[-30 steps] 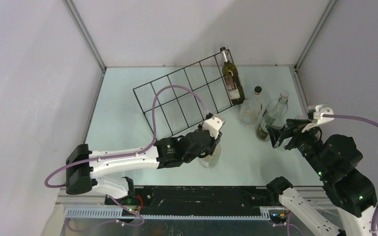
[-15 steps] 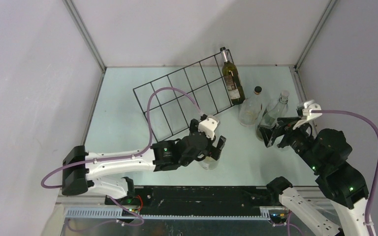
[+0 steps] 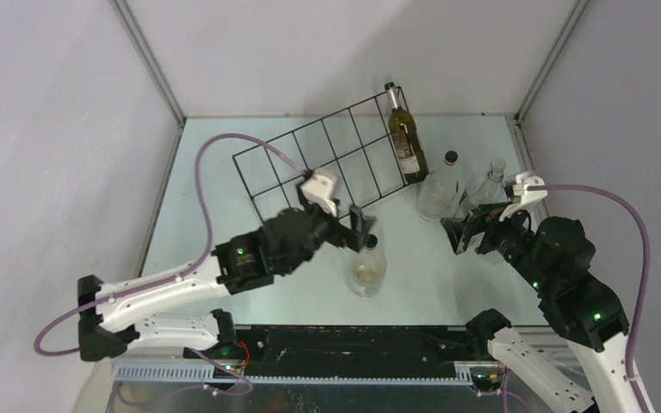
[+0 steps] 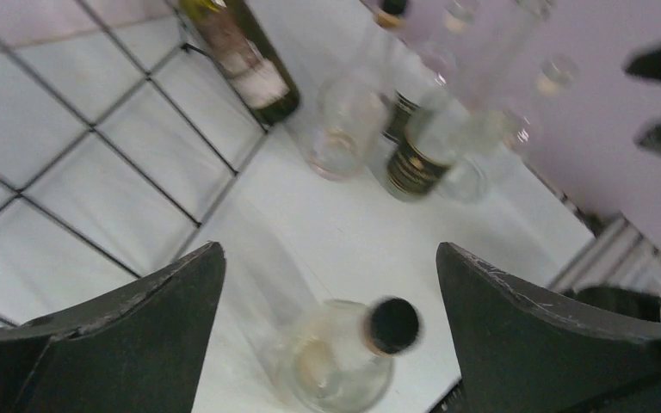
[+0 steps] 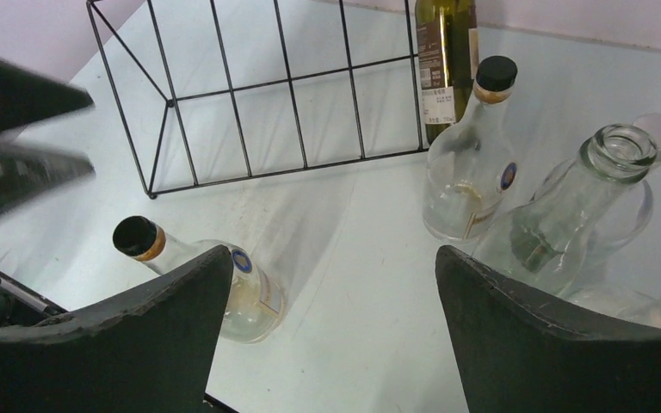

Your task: Take the wine bottle off the wine rack

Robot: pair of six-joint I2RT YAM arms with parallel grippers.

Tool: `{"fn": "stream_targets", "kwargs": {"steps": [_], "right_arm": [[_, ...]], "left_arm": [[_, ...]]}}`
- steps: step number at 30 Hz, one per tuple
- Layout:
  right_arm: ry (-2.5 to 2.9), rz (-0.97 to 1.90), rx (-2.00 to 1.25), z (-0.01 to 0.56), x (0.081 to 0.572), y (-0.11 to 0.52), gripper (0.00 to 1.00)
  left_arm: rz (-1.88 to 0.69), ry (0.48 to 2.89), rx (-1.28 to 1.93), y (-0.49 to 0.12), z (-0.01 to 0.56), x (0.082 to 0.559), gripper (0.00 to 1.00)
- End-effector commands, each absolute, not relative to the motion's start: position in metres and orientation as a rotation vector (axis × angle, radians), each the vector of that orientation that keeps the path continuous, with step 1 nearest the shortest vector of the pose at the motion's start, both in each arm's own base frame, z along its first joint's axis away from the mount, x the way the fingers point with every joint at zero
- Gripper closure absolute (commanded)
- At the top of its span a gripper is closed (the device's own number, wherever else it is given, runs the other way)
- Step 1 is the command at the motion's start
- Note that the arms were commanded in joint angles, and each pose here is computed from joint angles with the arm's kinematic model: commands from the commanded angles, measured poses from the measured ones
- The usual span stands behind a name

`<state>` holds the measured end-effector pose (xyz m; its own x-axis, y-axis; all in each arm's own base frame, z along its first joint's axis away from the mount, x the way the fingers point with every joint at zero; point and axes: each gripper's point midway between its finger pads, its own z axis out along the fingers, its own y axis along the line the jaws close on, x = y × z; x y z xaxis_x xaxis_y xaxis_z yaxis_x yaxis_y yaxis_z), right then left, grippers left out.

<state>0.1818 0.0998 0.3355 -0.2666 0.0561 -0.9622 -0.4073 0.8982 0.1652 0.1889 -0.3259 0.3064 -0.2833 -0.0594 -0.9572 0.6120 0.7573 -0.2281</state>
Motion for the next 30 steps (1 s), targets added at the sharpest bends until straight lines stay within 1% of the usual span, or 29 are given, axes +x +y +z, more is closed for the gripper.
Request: {"fn": "stream_targets", "kwargs": {"steps": [1, 7, 10, 14, 20, 25, 30], "right_arm": [[1.791, 0.49, -0.28, 0.337, 0.19, 0.113, 0.08], [1.816, 0.556, -0.333, 0.333, 0.19, 0.141, 0.06], [1.812, 0.55, -0.35, 0.333, 0.194, 0.157, 0.06], [1.832, 0.585, -0.396, 0.326, 0.194, 0.196, 0.05], [1.891, 0.635, -0.42, 0.307, 0.191, 0.249, 0.02], [1.965, 0.594, -0.358, 0.284, 0.197, 0.265, 0.01], [2.017, 0.559, -0.357, 0.267, 0.197, 0.271, 0.05]], "left_arm": [[-0.674, 1.741, 0.246, -0.275, 0.329, 0.226, 0.0], [-0.544, 1.797, 0.055, -0.195, 0.312, 0.257, 0.0], [-0.453, 1.811, -0.065, -0.148, 0.305, 0.264, 0.0], [-0.309, 1.879, -0.175, -0.096, 0.281, 0.257, 0.0], [-0.152, 1.885, -0.211, -0.054, 0.273, 0.235, 0.0], [-0.052, 1.883, -0.224, -0.032, 0.267, 0.223, 0.0], [0.033, 1.891, -0.22, -0.018, 0.261, 0.216, 0.0]]}}
